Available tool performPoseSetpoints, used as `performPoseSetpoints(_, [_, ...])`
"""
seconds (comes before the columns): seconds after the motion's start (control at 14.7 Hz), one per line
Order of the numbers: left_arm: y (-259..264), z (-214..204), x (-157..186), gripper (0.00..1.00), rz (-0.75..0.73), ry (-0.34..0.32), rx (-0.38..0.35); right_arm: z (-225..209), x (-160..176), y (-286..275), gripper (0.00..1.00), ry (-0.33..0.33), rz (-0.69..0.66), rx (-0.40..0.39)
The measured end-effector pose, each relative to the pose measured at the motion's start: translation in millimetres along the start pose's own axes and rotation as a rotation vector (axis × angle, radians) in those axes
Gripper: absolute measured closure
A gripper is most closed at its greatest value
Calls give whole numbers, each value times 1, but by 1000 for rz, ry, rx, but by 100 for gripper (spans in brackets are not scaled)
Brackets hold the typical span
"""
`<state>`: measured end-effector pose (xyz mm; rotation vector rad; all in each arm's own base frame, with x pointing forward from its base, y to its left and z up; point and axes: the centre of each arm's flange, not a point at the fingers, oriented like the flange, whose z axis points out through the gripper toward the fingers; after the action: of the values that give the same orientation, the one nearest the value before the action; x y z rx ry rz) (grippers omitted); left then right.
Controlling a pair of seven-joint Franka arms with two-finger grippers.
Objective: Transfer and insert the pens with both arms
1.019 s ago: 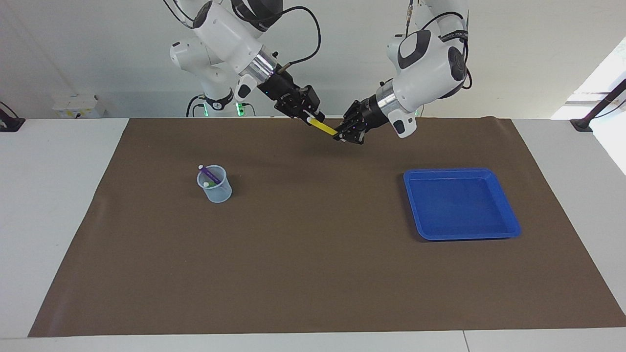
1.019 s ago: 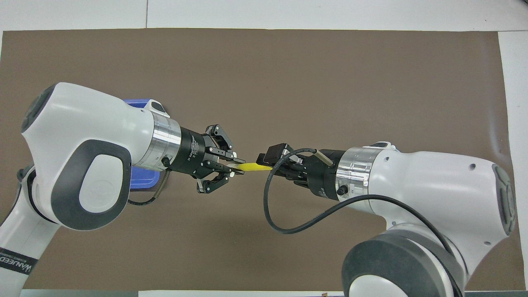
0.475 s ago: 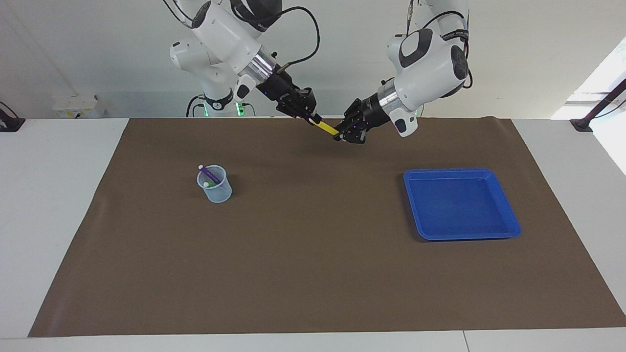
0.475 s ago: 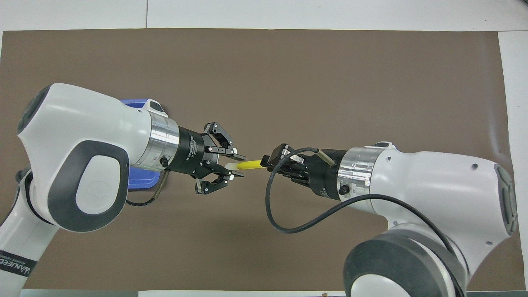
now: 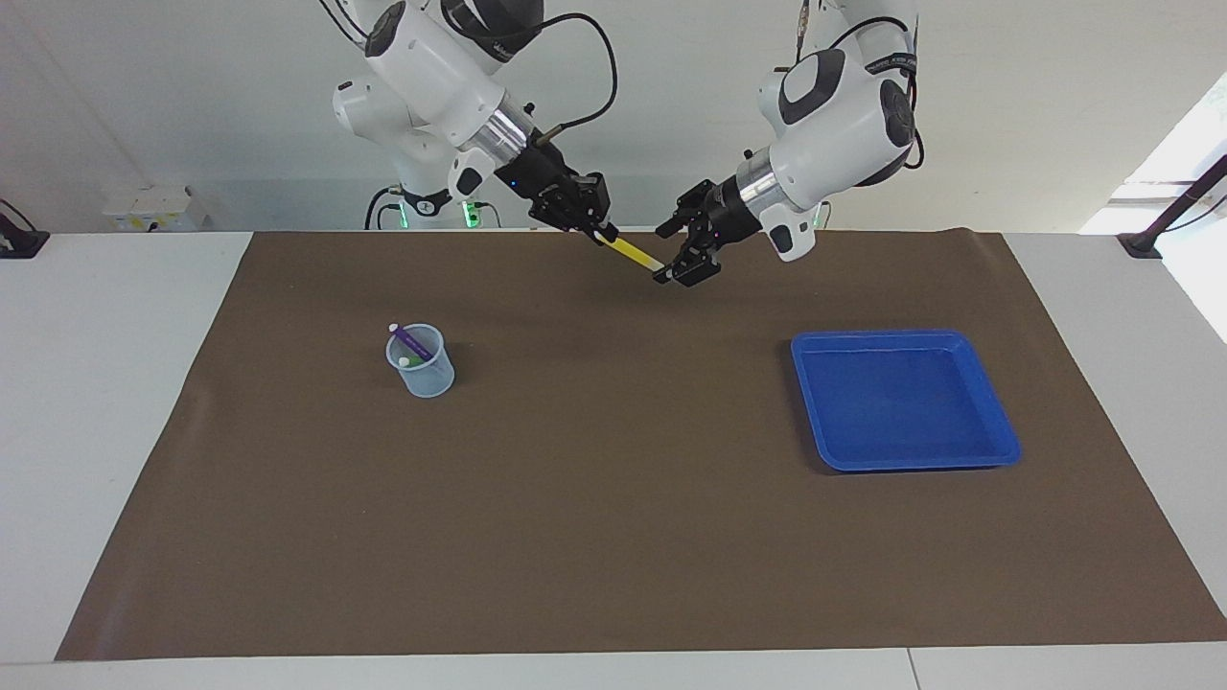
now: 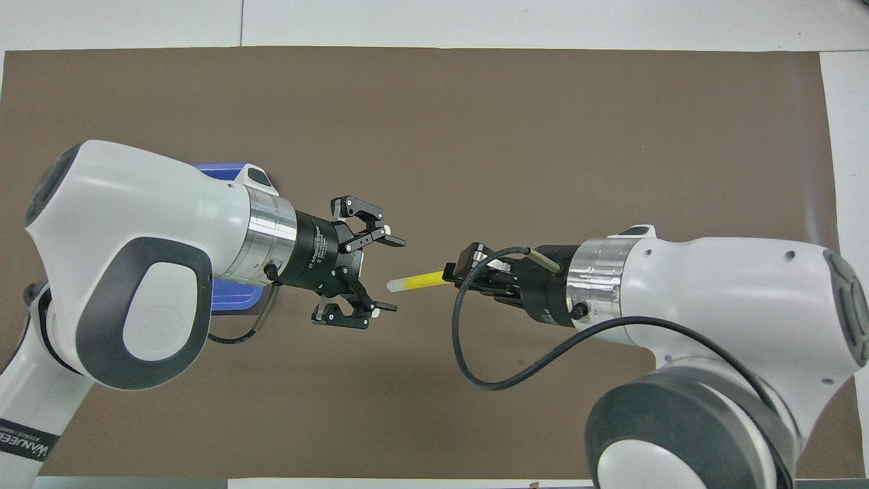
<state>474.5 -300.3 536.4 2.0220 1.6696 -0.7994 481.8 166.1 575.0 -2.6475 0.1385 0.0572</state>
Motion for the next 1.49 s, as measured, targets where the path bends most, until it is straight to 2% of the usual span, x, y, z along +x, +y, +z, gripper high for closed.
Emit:
performPoseSetpoints(0.27, [1,-2,3,0,9,12,-9,-47,22,92,82,-15,-265,-240])
performPoseSetpoints(0.41, [2,-3,3,0,22,25,-16,-53,27,111,82,-18,-334,-313])
performPoseSetpoints(0.81, [5,-7,4,0,62,34,-35,-27,26,131,82,20,-422,-377])
performPoseSetpoints(0.95, [10,-18,17,0,77,49,-54,-23,26,134,82,31,-455,-400])
performPoseSetpoints(1.15, [18,-40,48,0,167,142,-63,-13,27,136,82,56,-472,-407])
performPoseSetpoints(1.36, [18,-57,69,0,359,214,-4,2,23,142,82,38,-471,-407])
performPoseSetpoints(1.49, [17,-70,84,0,505,284,62,9,19,148,82,25,-464,-408])
